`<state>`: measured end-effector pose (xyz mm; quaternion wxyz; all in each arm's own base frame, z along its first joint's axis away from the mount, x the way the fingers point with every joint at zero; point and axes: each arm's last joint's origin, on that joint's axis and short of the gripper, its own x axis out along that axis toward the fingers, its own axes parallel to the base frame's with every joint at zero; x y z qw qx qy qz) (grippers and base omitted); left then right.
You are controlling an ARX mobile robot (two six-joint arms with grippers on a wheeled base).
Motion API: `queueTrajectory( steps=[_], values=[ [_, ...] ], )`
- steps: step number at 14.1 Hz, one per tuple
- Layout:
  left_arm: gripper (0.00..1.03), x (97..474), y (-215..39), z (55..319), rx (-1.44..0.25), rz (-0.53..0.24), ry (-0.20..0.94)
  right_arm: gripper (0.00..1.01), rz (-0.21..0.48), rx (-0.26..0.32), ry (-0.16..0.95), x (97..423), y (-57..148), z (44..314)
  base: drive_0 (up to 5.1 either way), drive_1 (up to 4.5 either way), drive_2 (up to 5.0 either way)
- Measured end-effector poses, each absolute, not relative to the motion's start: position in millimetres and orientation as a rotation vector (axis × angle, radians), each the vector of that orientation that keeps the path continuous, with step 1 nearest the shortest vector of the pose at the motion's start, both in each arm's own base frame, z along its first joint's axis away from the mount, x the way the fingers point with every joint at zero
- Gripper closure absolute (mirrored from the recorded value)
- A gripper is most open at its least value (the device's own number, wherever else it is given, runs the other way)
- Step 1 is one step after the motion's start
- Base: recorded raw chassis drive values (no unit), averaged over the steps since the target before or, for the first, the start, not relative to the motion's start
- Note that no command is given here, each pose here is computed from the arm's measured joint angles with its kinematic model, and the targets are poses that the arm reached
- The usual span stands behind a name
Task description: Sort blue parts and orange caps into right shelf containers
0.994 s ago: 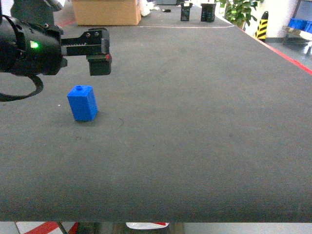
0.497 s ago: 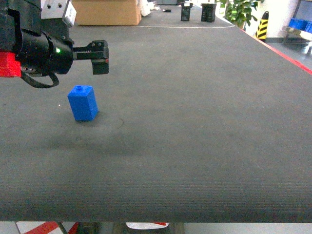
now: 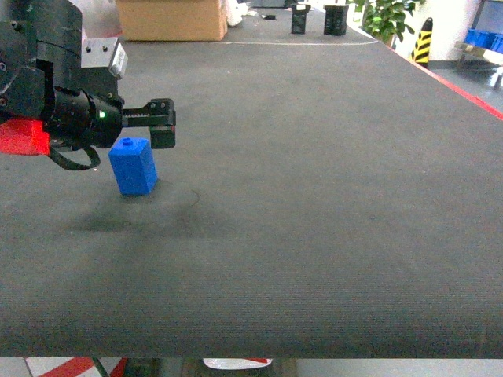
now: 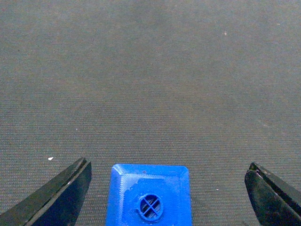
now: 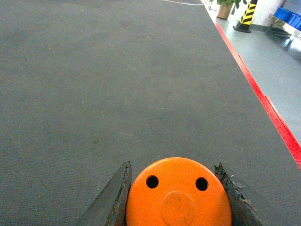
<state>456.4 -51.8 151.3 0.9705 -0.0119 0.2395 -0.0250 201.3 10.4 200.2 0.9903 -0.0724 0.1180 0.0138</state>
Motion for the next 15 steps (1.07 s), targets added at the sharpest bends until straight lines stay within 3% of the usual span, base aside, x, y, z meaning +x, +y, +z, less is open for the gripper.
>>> queueTrajectory(
  steps=[3, 5, 6, 10, 13, 15],
  values=[
    [0.05, 458, -48, 147, -0.029, -0.029, 0.487, 0.57, 0.028, -0.145, 0.237, 201, 10, 200, 0.0, 0.00, 0.0],
    [0.05, 456, -52, 129, -0.029, -0.028, 0.541, 0.57, 0.028, -0.145, 0.237, 201, 10, 200, 0.0, 0.00, 0.0],
    [0.22, 455, -53, 124, -0.027, -0.034, 0.551, 0.57, 0.028, -0.145, 0.237, 201, 10, 200, 0.0, 0.00, 0.0],
    [0.54, 452, -50, 115, -0.027, -0.023, 0.552, 0.57, 0.028, -0.145, 0.237, 201, 10, 200, 0.0, 0.00, 0.0],
    [0.58, 431, -48, 119, -0.005, -0.043, 0.520, 0.57, 0.028, -0.145, 0.237, 201, 10, 200, 0.0, 0.00, 0.0],
    [0.58, 401, -42, 146, 0.027, -0.088, 0.426, 0.57, 0.028, -0.145, 0.237, 201, 10, 200, 0.0, 0.00, 0.0]
  ],
)
